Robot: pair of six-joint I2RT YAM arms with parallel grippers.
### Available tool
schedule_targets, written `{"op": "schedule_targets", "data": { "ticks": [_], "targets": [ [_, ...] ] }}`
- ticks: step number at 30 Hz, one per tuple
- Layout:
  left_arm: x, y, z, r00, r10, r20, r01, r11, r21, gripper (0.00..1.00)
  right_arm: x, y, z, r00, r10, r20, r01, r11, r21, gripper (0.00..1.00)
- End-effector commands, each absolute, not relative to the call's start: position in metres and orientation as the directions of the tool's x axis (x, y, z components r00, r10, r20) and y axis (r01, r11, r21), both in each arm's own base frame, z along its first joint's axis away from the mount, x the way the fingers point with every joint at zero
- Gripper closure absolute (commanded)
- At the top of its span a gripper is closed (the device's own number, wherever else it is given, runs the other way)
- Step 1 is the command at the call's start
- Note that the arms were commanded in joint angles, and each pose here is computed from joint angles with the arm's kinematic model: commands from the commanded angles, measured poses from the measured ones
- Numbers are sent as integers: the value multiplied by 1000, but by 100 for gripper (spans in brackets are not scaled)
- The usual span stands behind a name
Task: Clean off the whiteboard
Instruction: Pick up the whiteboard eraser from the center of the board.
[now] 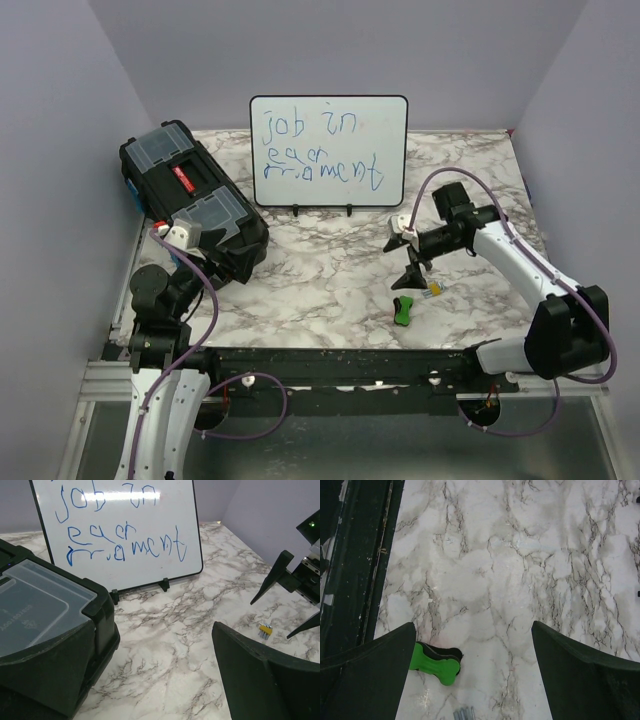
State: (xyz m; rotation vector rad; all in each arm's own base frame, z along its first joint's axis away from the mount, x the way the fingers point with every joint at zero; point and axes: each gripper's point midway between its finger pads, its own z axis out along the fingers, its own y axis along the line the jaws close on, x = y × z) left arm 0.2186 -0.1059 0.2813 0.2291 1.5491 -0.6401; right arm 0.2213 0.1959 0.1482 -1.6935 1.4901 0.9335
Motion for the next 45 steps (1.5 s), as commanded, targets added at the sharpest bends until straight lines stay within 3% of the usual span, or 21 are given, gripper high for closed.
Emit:
{"op": "schedule_targets", "data": {
  "ticks": [1, 6, 15, 27, 38, 41, 45],
  "targets": [
    [215, -110, 288, -76, -236, -969, 544, 804, -238, 1, 218, 192, 137, 155, -563, -812, -984, -159, -77, 0],
    [214, -110, 288, -72, -236, -969, 548, 802, -236, 1, 219, 188, 116, 241, -644, -726, -969, -195, -150, 0],
    [215, -111, 287, -75, -236, -969, 549, 801, -238, 1, 203, 194, 104, 377, -609, -698, -917, -349, -191, 0],
    [216, -111, 286, -83, -236, -968, 550, 799, -241, 1, 194, 193, 93, 433, -620, -654, -888, -417, -193, 1],
    [216, -112, 284, -96, -235, -967, 553, 795, -248, 1, 182, 181, 68, 496, -685, -534, -849, -511, -134, 21],
    [216, -112, 284, -92, -234, -968, 553, 796, -245, 1, 165, 163, 67, 554, -666, -499, -797, -598, -87, 30],
    [217, -113, 283, -99, -235, -967, 558, 792, -250, 1, 145, 144, 68, 590, -653, -476, -757, -652, -44, 31]
  ]
}}
